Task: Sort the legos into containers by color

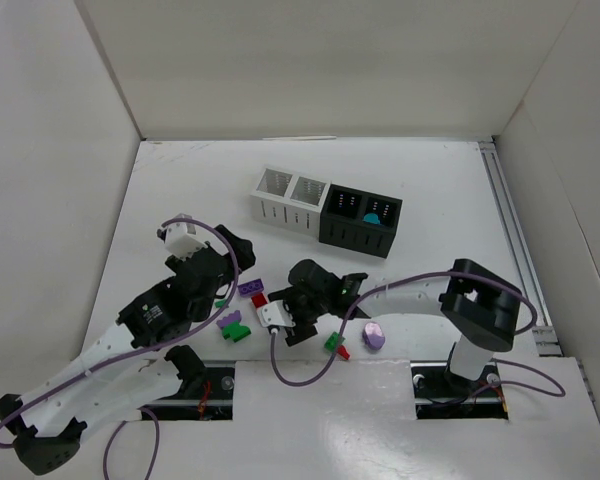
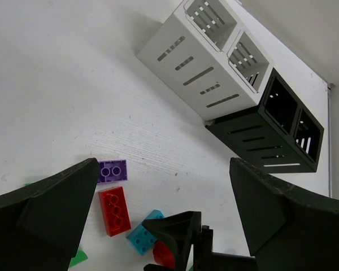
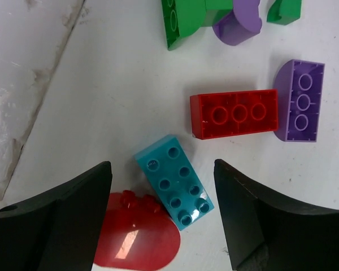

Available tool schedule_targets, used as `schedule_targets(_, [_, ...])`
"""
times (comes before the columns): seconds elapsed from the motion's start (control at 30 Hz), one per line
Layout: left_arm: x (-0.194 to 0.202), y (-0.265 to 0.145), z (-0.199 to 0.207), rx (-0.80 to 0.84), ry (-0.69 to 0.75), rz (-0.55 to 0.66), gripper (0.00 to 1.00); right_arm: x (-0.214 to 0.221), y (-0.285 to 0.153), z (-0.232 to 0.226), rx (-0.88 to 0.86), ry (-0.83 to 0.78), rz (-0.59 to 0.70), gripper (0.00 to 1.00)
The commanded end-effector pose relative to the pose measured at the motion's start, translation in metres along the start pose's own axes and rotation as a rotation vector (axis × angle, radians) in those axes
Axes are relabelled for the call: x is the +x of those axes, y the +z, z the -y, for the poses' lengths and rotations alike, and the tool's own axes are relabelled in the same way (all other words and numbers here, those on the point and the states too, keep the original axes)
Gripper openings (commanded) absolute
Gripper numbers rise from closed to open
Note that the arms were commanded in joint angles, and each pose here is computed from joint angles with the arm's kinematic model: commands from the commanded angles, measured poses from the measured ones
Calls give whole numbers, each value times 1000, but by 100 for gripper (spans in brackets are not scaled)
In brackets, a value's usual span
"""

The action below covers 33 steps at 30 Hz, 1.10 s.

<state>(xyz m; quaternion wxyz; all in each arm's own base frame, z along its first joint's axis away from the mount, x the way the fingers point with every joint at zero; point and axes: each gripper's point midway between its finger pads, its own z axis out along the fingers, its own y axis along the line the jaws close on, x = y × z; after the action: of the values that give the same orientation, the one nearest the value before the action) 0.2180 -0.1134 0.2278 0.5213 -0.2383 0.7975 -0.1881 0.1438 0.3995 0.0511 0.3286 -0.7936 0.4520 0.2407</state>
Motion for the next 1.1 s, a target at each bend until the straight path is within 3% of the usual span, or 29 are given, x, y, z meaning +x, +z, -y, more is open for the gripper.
schedule_targets(0.0, [0,3,-4,-21,1,16,100,-18,4,17,44,-15,36,77])
schedule_targets(0.17, [-2,3,-5,-26,1,24,100,-4,0,31,128,19,-46,76])
schedule_targets(0.47, [2,6,-11,-43,12,26,100,10,16,21,64,43,-84,72])
schedule_targets(0.63, [1,6,-14,-59,1,38,100,8,16,18,40,35,-79,55])
schedule_targets(0.93, [-8,0,-22,-78,-51,72,100,5,19,15,-7,27,-79,53])
schedule_targets(1.07, [-10,-2,-22,-71,-60,76,100,8,21,14,-28,29,-98,38])
